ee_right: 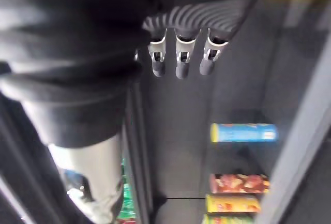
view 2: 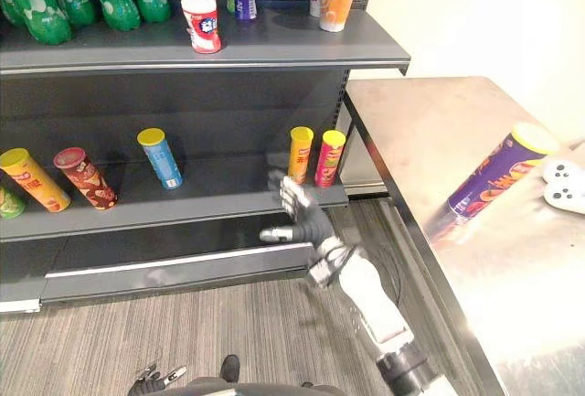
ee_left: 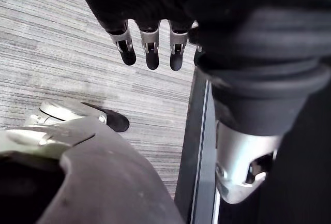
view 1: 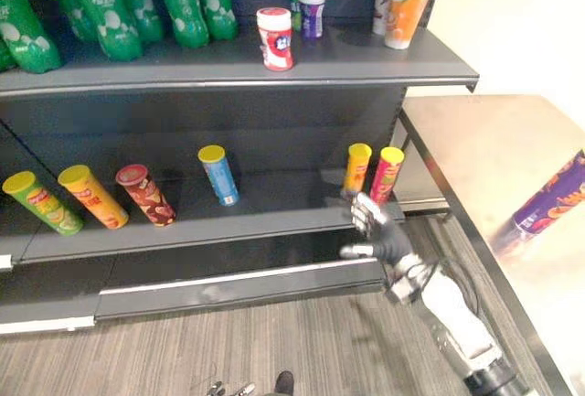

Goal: Put the gum and the chips on the shelf.

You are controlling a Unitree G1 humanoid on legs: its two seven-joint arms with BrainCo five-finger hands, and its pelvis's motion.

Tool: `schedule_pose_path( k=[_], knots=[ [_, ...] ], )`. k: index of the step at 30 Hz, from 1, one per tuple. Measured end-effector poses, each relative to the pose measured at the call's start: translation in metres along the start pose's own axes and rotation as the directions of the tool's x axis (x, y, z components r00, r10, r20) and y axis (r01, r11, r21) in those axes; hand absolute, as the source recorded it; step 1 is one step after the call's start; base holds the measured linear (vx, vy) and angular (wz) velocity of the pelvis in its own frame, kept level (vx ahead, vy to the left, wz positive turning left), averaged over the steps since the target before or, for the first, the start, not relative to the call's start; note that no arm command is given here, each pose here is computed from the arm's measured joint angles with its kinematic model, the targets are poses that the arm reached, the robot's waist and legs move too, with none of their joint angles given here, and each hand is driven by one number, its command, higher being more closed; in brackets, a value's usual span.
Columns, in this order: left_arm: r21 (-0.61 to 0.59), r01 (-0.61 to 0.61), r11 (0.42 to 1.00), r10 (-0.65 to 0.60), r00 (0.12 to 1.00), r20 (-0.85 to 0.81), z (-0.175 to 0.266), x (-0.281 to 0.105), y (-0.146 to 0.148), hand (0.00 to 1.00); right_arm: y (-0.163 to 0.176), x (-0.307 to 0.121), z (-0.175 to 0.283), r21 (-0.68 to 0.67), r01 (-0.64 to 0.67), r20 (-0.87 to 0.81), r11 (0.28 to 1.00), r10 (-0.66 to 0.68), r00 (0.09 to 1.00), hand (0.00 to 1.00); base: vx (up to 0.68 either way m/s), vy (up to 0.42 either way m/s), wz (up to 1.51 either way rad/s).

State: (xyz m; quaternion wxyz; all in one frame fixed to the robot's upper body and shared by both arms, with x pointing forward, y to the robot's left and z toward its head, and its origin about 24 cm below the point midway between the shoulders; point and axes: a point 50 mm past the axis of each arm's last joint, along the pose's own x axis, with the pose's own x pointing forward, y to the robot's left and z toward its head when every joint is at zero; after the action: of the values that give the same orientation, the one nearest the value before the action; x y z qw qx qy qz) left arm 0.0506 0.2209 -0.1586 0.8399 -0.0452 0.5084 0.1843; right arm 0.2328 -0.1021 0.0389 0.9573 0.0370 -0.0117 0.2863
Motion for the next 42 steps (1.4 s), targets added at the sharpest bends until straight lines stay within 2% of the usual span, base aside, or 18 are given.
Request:
schedule_pose_path(
  k=[5,8,12,15,19,20,24,30,36,42],
  knots=[
    [0.017,0.014,1.0,-0.014,1.0,-0.002,-0.001,0.0,-0.003,0.0,-0.002,-0.034,-0.068,0.024,0.1,-0.288,0.995,-0.089,0.954,0.0,0.01,0.003,-0.06],
    [0.019,0.022,1.0,-0.022,1.0,-0.014,-0.005,-0.002,-0.003,0.0,-0.005,-0.06,-0.104,0.068,0.234,-0.434,0.97,-0.183,0.882,0.0,0.05,0.011,0.0],
    [0.023,0.026,0.999,-0.026,1.0,-0.014,-0.005,-0.002,-0.003,0.0,-0.01,-0.084,-0.13,0.059,0.36,-0.55,0.931,-0.271,0.79,0.0,0.06,0.008,-0.02],
    [0.022,0.026,0.999,-0.026,1.0,-0.017,-0.006,-0.002,-0.004,0.0,-0.012,-0.112,-0.154,0.027,0.459,-0.661,0.888,-0.329,0.675,0.0,0.05,0.003,0.02],
    [0.013,0.021,1.0,-0.02,1.0,-0.023,-0.007,-0.002,-0.003,0.0,-0.011,-0.157,-0.181,-0.085,0.564,-0.794,0.822,-0.398,0.46,0.0,0.04,-0.007,0.02],
    [0.01,0.018,1.0,-0.018,0.999,-0.029,-0.008,-0.002,-0.003,0.0,-0.01,-0.168,-0.185,-0.104,0.616,-0.812,0.781,-0.424,0.401,0.0,0.0,0.0,0.0],
    [-0.013,0.003,1.0,-0.003,0.999,-0.055,-0.013,-0.001,-0.001,0.0,-0.015,-0.18,-0.189,-0.162,0.698,-0.818,0.697,-0.491,0.3,0.0,0.0,0.0,0.0],
    [-0.048,-0.014,0.999,0.011,0.997,-0.071,-0.015,-0.001,0.0,0.0,-0.016,-0.192,-0.191,-0.206,0.769,-0.826,0.605,-0.529,0.195,0.0,0.0,0.001,-0.01],
    [-0.071,-0.016,0.997,0.01,0.996,-0.085,-0.017,0.0,0.001,0.0,-0.012,-0.206,-0.194,-0.229,0.806,-0.843,0.545,-0.525,0.115,0.0,0.03,0.012,-0.26],
    [-0.084,-0.013,0.996,0.006,0.997,-0.078,-0.014,0.001,0.003,0.0,0.005,-0.229,-0.198,-0.223,0.892,-0.86,0.394,-0.51,0.01,0.0,0.05,0.032,-0.5]
  ],
)
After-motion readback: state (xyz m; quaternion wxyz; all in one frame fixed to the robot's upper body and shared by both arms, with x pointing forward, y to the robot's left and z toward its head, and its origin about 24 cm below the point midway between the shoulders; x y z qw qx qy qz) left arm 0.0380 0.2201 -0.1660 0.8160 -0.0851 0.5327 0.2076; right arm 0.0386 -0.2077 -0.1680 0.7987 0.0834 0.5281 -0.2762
